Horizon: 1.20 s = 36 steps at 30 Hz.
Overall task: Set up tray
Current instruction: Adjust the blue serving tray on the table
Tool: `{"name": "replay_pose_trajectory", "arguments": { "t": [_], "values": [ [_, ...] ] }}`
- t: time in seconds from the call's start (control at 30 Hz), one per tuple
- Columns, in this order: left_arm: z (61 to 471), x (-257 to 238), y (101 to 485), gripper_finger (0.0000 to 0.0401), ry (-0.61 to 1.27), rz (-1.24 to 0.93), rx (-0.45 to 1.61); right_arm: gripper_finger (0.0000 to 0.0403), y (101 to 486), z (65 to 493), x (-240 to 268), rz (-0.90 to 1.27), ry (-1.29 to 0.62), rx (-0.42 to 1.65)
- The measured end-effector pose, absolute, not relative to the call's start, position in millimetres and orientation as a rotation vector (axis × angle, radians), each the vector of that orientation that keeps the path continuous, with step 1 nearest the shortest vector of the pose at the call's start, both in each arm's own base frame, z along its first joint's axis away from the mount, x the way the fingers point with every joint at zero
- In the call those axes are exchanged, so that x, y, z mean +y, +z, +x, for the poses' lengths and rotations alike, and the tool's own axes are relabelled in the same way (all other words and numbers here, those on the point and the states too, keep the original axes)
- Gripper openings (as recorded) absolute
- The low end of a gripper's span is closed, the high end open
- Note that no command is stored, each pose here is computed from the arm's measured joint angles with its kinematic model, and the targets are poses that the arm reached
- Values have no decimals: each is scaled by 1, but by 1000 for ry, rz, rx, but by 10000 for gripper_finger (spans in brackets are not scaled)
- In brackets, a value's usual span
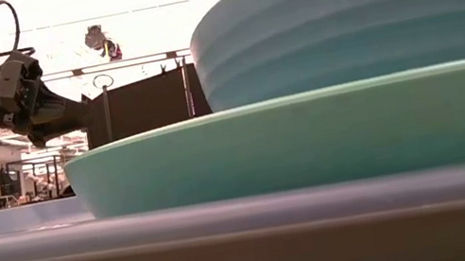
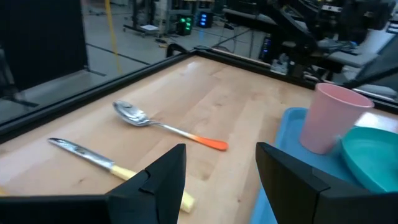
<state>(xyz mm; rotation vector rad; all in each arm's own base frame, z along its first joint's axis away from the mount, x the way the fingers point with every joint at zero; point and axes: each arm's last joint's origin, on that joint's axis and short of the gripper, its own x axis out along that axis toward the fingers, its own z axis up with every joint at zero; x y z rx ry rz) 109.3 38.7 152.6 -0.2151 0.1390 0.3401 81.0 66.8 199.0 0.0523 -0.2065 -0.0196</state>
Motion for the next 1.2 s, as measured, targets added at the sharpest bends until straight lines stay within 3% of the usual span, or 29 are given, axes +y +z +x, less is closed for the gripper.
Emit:
{"name": "replay_pose_trajectory", "arguments": {
  "t": [0.43, 0.93, 1.2],
  "values": [
    [109, 39, 153, 200, 369, -215, 137, 89, 179, 82, 67, 12, -18, -46],
    [109, 39, 153, 200, 375, -296, 121, 89, 155, 96, 55, 202, 135, 185],
    [109, 40, 153, 200, 375, -292, 121, 89, 144, 102, 39, 267, 84, 360]
  ]
}}
